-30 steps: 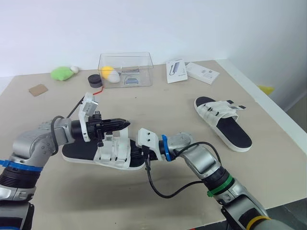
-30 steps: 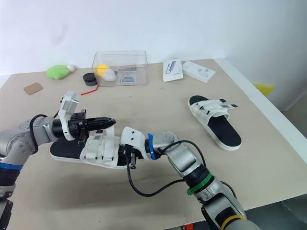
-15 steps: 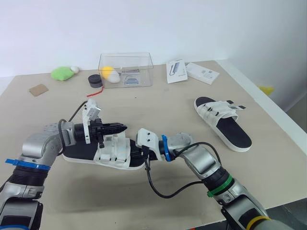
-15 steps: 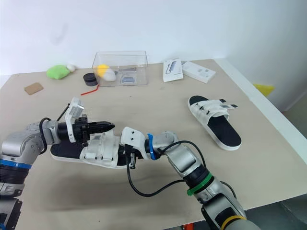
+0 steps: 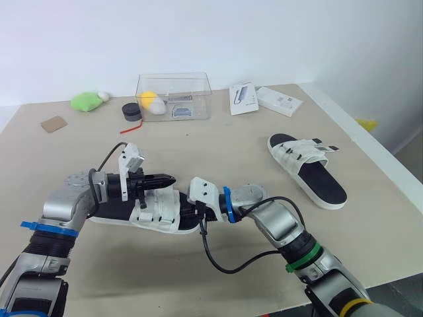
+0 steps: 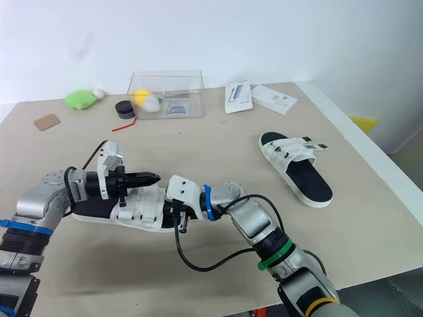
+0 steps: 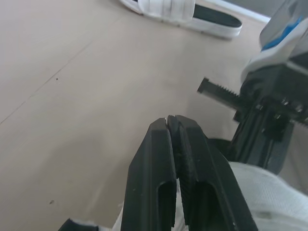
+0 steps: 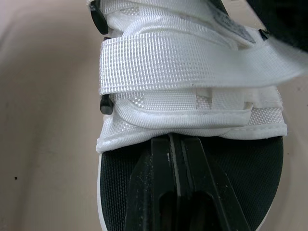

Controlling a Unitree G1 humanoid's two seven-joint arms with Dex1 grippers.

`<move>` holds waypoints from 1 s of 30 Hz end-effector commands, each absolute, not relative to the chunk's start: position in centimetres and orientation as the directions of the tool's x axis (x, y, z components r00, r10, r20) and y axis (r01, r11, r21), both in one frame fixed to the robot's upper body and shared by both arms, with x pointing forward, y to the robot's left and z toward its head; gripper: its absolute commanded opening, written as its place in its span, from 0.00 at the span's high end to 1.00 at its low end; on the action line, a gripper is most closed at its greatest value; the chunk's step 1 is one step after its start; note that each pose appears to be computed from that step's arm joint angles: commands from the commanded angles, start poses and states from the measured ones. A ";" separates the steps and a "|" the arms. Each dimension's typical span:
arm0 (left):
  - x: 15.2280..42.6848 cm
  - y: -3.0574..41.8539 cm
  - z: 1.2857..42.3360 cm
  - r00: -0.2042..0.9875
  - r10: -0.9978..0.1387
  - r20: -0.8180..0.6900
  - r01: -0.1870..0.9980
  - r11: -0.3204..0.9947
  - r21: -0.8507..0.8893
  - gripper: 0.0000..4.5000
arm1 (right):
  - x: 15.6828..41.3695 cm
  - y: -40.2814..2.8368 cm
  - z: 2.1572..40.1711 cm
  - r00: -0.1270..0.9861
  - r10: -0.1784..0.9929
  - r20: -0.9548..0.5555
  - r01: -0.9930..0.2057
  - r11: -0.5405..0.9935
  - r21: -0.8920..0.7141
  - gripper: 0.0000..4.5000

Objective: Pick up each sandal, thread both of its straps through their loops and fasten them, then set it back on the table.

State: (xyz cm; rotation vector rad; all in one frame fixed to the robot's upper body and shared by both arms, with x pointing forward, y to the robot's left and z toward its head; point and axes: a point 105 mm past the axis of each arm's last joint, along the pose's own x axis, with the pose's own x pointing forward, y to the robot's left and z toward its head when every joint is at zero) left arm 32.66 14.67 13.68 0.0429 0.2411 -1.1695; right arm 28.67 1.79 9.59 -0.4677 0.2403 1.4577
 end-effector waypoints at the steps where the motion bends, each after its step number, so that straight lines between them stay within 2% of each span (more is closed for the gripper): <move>1: 33.0 15.0 13.2 0.381 -0.889 -0.253 0.916 0.400 -0.027 0.98 | 28.9 0.2 6.0 0.141 0.825 -0.548 -0.990 0.104 -0.099 1.00; 8: 32.7 15.0 12.4 0.357 -0.890 -0.282 0.927 0.374 -0.007 0.98 | 28.9 0.2 6.0 0.143 0.825 -0.547 -0.989 0.104 -0.102 1.00; 9: 32.7 15.1 12.3 0.354 -0.889 -0.291 0.929 0.370 0.000 0.84 | 29.0 0.2 6.0 0.143 0.825 -0.547 -0.989 0.105 -0.101 1.00; 10: 32.6 15.2 12.1 0.353 -0.886 -0.302 0.931 0.365 0.017 0.79 | 29.0 0.2 6.0 0.144 0.825 -0.547 -0.989 0.105 -0.101 1.00; 14: 33.0 15.8 11.9 0.382 -0.867 -0.321 0.924 0.363 0.118 0.38 | 28.9 0.2 6.0 0.143 0.825 -0.547 -0.989 0.105 -0.101 1.00; 15: 33.1 15.9 11.9 0.389 -0.862 -0.325 0.921 0.361 0.143 0.34 | 28.9 0.2 6.0 0.143 0.825 -0.547 -0.989 0.105 -0.101 1.00; 16: 33.2 16.0 11.8 0.393 -0.858 -0.330 0.919 0.357 0.165 0.21 | 28.9 0.2 6.0 0.143 0.825 -0.547 -0.989 0.105 -0.101 1.00; 18: 33.5 16.1 11.8 0.404 -0.849 -0.340 0.913 0.350 0.209 0.04 | 29.0 0.3 6.1 0.142 0.826 -0.546 -0.989 0.104 -0.100 1.00; 24: 34.2 16.4 12.5 0.430 -0.844 -0.320 0.894 0.348 0.284 0.01 | 29.0 0.4 6.3 0.148 0.835 -0.529 -0.989 0.110 -0.104 1.00; 27: 34.8 16.6 14.5 0.454 -0.862 -0.226 0.885 0.408 0.223 0.01 | 29.0 0.3 7.4 0.150 0.869 -0.471 -0.989 0.125 -0.085 1.00; 30: 34.9 18.0 16.6 0.490 -0.852 -0.186 0.862 0.442 0.248 0.01 | 29.0 -0.7 8.8 0.153 0.904 -0.399 -0.988 0.146 -0.049 1.00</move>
